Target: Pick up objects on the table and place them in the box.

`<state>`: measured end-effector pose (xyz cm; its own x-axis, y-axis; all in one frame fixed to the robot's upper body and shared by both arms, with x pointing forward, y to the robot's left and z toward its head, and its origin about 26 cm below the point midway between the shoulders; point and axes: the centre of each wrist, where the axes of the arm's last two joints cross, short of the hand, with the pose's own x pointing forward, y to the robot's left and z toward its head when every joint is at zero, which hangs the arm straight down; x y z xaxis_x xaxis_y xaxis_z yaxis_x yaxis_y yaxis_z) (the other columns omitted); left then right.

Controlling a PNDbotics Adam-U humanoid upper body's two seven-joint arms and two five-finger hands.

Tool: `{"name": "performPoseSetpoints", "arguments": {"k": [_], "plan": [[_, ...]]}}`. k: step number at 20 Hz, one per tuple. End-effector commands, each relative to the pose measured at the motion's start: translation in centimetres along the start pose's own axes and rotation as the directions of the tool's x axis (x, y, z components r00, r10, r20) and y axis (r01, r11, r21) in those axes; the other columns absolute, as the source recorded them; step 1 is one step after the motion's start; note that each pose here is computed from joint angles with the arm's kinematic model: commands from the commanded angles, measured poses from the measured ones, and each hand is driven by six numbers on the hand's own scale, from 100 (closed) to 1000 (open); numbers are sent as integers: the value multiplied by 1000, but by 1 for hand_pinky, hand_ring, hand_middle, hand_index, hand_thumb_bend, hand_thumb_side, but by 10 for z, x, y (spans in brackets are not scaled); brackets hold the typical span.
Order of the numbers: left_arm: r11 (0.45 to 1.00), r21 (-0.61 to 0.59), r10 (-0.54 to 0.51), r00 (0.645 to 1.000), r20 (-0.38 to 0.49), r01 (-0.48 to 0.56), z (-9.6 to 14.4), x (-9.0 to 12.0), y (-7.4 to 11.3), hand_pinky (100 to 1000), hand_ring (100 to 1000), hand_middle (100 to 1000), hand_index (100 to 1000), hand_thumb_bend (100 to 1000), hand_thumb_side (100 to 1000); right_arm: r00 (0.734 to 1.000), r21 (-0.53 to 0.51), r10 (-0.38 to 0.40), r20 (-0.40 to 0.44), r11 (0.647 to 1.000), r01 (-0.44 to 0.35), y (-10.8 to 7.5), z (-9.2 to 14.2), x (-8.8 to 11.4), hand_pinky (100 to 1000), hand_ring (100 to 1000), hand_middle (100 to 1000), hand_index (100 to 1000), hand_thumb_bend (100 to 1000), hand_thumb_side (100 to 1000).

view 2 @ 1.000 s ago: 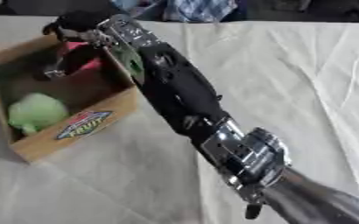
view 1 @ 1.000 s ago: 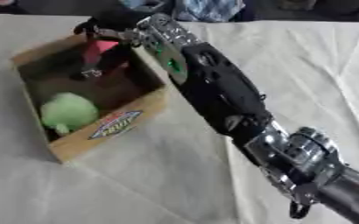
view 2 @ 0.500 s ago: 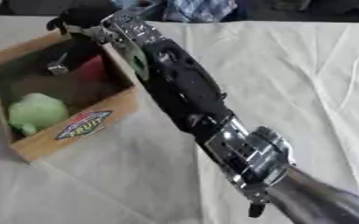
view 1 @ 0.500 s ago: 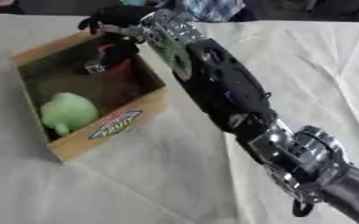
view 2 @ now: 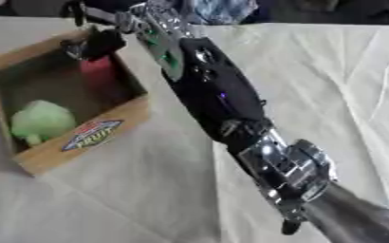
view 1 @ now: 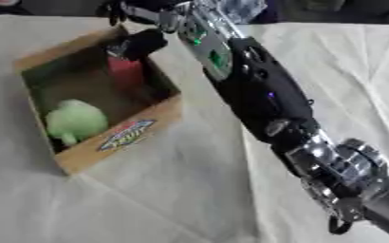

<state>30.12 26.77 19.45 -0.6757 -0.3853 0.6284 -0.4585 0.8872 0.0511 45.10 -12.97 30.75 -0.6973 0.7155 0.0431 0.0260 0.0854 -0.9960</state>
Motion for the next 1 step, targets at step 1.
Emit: {"name": "performPoseSetpoints", "arguments": {"k": [1], "plan": [[1000,3,-10,1000,29,10,-4,5,3,637,800,1000,720,288,1000,1000,-80,-23,19,996,25,-33,24,-1,849,801,725,919,100,647]]}}
